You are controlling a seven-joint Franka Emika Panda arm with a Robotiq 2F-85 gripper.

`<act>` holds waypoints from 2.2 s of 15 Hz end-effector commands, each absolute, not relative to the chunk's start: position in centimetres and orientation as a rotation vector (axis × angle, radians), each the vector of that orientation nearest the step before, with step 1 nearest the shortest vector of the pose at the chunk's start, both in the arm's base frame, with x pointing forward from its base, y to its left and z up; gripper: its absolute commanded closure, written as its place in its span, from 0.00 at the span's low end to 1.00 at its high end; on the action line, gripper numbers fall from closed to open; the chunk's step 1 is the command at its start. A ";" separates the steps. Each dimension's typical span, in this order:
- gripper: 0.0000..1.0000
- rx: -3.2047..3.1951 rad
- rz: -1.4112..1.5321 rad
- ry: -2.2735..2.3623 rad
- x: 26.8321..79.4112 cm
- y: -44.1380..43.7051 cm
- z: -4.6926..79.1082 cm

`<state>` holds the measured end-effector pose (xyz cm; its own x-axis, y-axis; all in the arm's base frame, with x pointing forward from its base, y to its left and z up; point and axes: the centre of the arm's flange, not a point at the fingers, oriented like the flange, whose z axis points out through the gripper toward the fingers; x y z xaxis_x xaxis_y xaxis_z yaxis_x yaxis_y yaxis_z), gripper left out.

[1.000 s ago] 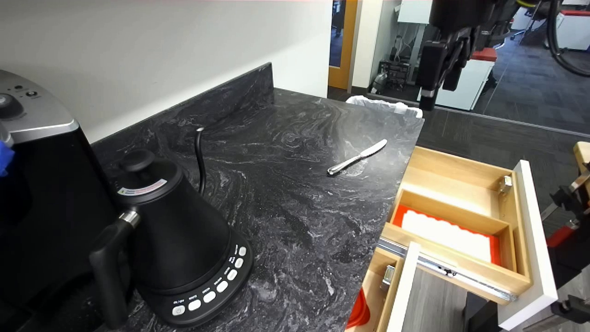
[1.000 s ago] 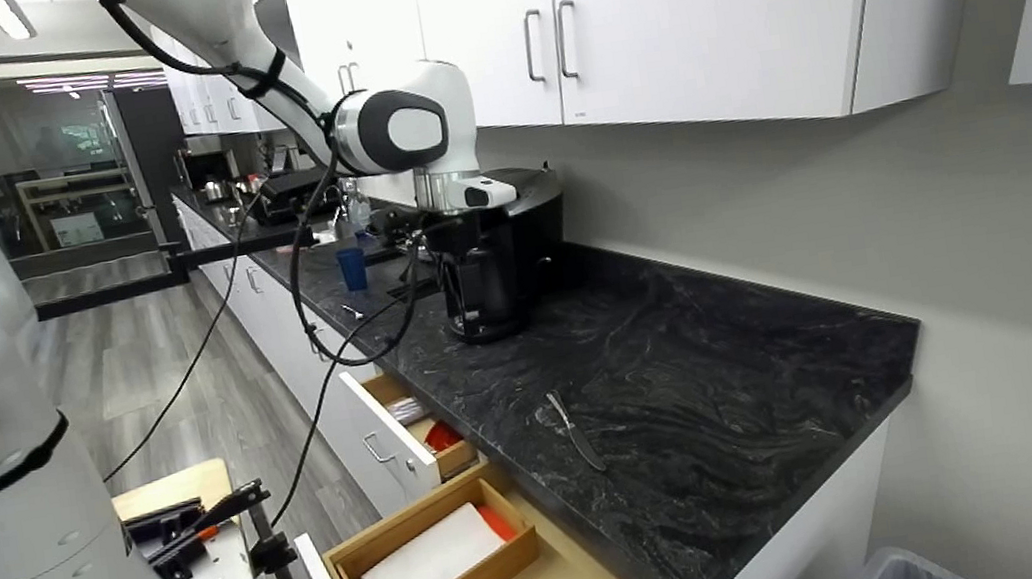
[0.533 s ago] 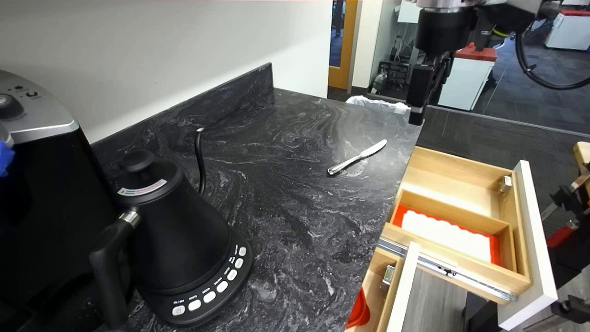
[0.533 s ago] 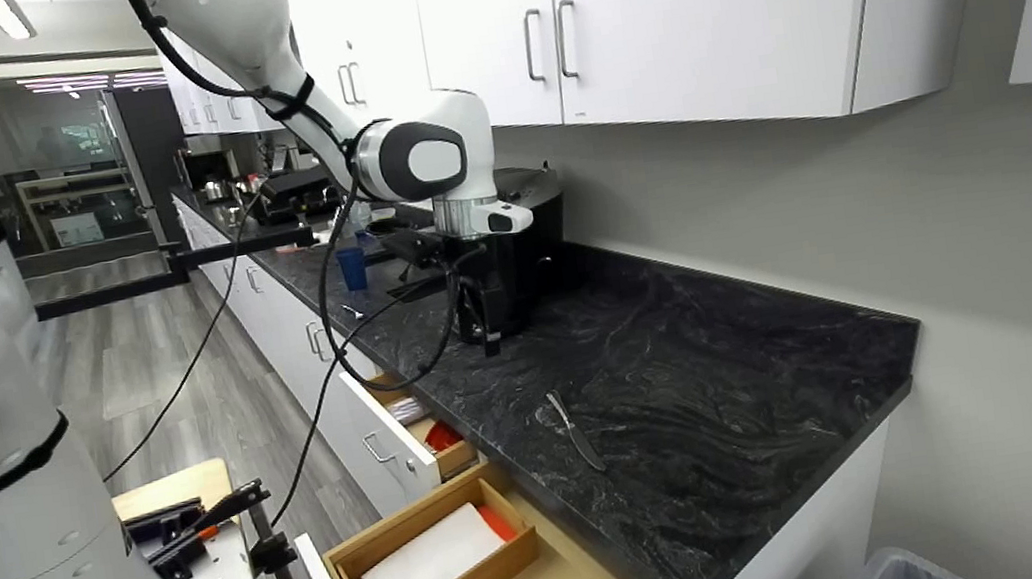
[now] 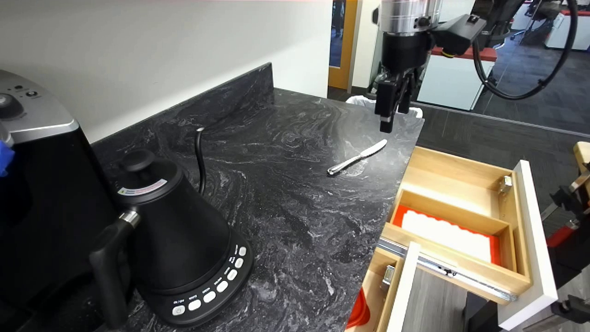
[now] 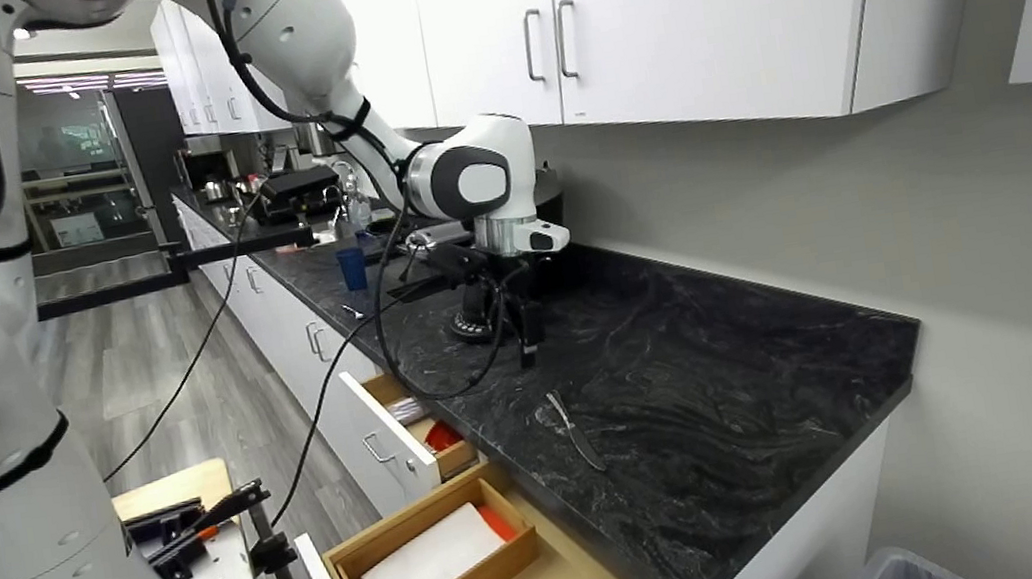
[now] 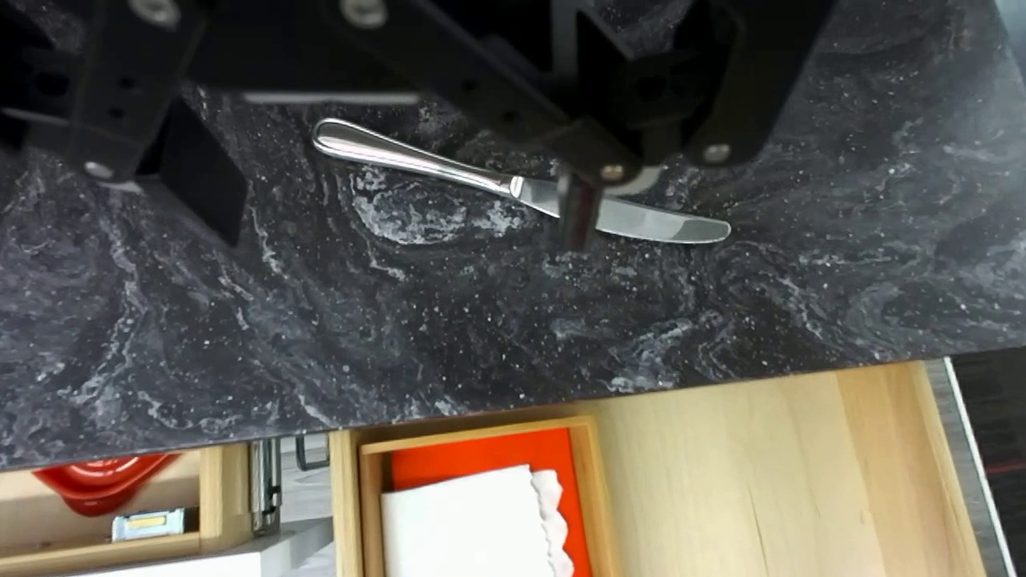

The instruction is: Get the knife that is on top of the cabinet and place it in the box that is in the open file cabinet

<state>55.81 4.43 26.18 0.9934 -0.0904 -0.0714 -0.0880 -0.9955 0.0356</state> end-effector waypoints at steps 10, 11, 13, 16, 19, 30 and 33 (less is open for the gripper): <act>0.00 3.119 -0.021 -0.070 60.3 4.5 27.0; 0.00 3.119 -0.019 -0.070 60.5 4.5 27.0; 0.00 3.119 -0.018 -0.071 60.6 4.5 27.0; 0.00 3.119 -0.018 -0.071 60.6 4.5 27.0; 0.00 3.119 -0.018 -0.071 60.6 4.5 27.0; 0.00 3.140 -0.056 0.392 61.0 2.6 26.9; 0.00 3.131 -0.094 0.656 60.8 0.7 26.9</act>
